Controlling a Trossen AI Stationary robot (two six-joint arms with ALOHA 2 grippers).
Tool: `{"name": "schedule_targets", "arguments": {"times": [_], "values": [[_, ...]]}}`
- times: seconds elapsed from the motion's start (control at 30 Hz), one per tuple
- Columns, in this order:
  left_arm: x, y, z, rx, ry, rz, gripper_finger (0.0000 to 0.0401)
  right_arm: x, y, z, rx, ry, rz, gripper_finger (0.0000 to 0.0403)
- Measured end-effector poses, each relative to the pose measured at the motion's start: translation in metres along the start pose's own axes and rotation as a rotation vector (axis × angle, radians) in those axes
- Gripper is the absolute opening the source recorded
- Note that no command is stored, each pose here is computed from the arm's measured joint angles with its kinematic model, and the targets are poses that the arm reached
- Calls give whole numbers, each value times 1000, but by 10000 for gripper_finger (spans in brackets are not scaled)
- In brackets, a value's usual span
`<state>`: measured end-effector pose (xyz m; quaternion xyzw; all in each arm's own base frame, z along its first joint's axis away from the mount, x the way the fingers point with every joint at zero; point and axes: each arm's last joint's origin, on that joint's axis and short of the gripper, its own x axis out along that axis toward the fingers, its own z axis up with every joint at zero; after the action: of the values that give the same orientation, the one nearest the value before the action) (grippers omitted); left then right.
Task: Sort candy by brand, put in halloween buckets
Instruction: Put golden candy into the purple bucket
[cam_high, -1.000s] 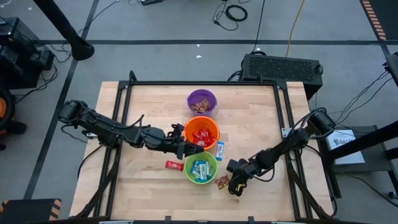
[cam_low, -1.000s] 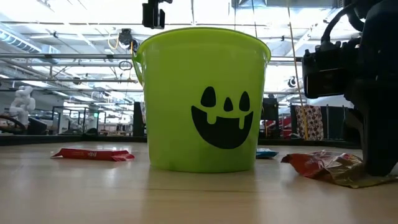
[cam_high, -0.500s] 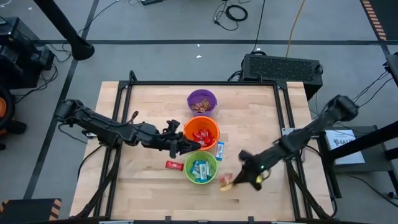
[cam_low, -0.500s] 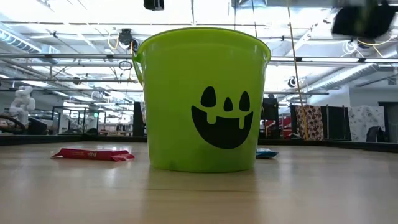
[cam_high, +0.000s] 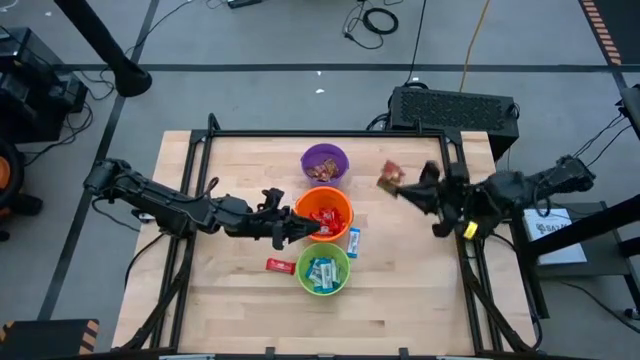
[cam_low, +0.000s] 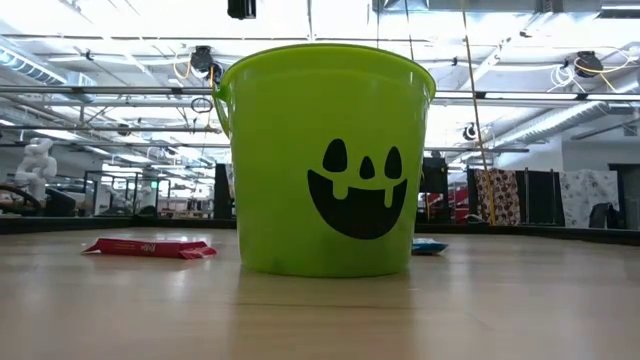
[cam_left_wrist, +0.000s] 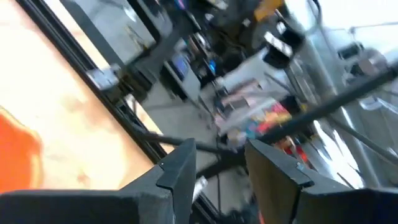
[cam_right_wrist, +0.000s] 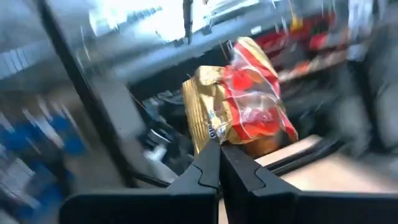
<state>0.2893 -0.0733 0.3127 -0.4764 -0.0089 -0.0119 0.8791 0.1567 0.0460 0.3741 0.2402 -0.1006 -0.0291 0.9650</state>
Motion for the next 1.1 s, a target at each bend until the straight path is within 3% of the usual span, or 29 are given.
{"name": "schedule_targets", "arguments": {"times": [0.23, 0.3, 0.43, 0.73, 0.93, 1.1], "values": [[2, 9, 13, 9, -131, 97, 145, -1, 4, 36, -758, 45, -47, 0], [3, 13, 17, 12, -154, 121, 145, -1, 3, 48, -879, 32, -93, 0], [4, 19, 23, 13, -197, 168, 145, -5, 4, 74, -989, -4, -218, 0], [5, 26, 33, 20, -266, 217, 145, -9, 3, 107, -1142, 83, -318, 0], [5, 31, 36, 28, -251, 243, 145, -10, -1, 108, -1131, 116, -340, 0], [5, 31, 36, 23, -240, 235, 145, -10, 0, 108, -1011, 90, -311, 0]]}}
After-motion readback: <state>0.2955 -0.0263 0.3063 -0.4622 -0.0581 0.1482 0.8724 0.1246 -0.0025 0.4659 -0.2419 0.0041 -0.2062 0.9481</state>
